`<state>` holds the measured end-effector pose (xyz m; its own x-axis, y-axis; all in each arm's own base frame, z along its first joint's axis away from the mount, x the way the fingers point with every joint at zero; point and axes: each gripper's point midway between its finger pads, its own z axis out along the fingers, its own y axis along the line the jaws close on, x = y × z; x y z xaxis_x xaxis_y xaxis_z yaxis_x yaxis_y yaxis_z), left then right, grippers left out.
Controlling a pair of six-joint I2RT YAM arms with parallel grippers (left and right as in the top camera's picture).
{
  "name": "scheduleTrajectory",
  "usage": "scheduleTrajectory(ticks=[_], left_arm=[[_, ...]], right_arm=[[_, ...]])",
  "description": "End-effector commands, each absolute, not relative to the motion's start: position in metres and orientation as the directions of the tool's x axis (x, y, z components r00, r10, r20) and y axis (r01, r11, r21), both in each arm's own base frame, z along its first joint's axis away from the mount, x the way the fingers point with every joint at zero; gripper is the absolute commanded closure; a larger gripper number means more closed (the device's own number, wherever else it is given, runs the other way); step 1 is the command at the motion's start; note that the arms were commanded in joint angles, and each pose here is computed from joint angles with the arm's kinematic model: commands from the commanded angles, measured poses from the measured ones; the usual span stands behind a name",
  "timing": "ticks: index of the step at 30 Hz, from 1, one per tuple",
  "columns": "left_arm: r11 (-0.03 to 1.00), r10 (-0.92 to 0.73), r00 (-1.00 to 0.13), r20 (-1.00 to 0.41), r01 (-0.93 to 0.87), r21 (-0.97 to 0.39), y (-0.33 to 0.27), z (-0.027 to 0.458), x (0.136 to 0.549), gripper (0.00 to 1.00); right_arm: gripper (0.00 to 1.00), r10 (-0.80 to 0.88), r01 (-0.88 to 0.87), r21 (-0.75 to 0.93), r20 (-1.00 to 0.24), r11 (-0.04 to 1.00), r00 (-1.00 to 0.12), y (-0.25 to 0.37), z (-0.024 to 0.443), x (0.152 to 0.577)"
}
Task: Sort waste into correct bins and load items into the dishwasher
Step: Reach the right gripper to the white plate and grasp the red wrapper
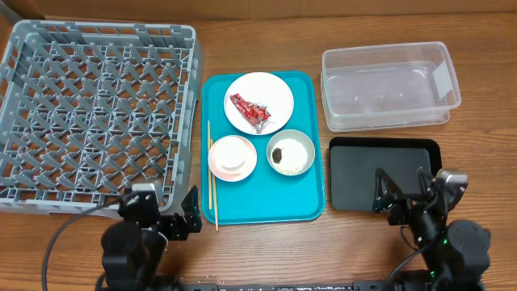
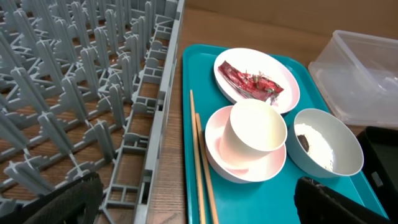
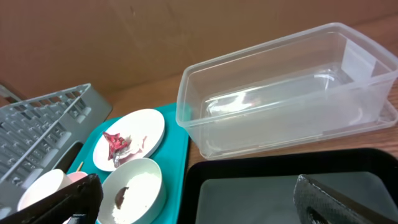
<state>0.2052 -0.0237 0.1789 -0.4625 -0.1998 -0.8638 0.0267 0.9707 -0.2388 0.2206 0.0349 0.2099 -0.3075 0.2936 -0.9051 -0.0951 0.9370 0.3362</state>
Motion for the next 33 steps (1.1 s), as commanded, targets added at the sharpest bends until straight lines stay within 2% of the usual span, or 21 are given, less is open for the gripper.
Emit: scheduleTrajectory(ticks=[1,4,8,12,14,17,18,19,22,27,33], left_arm=[[0.977,-0.175,-0.552,-0.815,0.002,-0.211,-0.022,0.193,0.21,0.0],[0.974,-0.172,-0.635,-0.753,0.002,-0.225,-0.026,0.198,0.217,0.0],[0.969,-0.169,-0.732,-0.66,-0.002,-0.246,-0.033,0.211,0.228,0.0],[0.968,-0.168,-0.792,-0.587,-0.02,-0.25,-0.035,0.22,0.233,0.0],[0.968,-0.168,-0.809,-0.563,-0.027,-0.249,-0.034,0.225,0.234,0.0],[0.967,-0.173,-0.809,-0.562,-0.031,-0.252,-0.035,0.228,0.235,0.0],[0.969,-0.174,-0.806,-0.565,-0.037,-0.246,-0.033,0.228,0.236,0.0],[0.968,-0.185,-0.805,-0.564,-0.05,-0.246,-0.031,0.228,0.237,0.0],[0.959,-0.254,-0.796,-0.55,-0.133,-0.25,-0.018,0.226,0.236,0.0],[0.915,-0.395,-0.753,-0.526,-0.268,-0.303,0.011,0.226,0.235,0.0],[0.895,-0.443,-0.735,-0.514,-0.328,-0.303,0.024,0.224,0.231,0.0]], right_arm=[[0.0,0.259,-0.156,0.341,-0.882,0.927,-0.393,0.049,0.236,0.227],[0.0,0.219,-0.197,0.353,-0.842,0.915,-0.493,0.062,0.243,0.238],[0.0,0.211,-0.143,0.384,-0.739,0.912,-0.64,0.066,0.253,0.264],[0.0,0.113,-0.181,0.35,-0.675,0.919,-0.73,0.072,0.264,0.287],[0.0,0.109,-0.198,0.388,-0.641,0.9,-0.76,0.08,0.274,0.302],[0.0,0.067,-0.319,0.448,-0.658,0.835,-0.75,0.103,0.29,0.322],[0.04,0.044,-0.364,0.454,-0.672,0.814,-0.74,0.11,0.293,0.328],[0.08,0.037,-0.374,0.457,-0.671,0.807,-0.74,0.114,0.292,0.332],[0.09,-0.017,-0.407,0.447,-0.657,0.796,-0.754,0.134,0.283,0.338],[0.04,-0.197,-0.453,0.274,-0.631,0.849,-0.75,0.187,0.258,0.35],[0.02,-0.3,-0.487,0.125,-0.651,0.864,-0.698,0.239,0.224,0.377]])
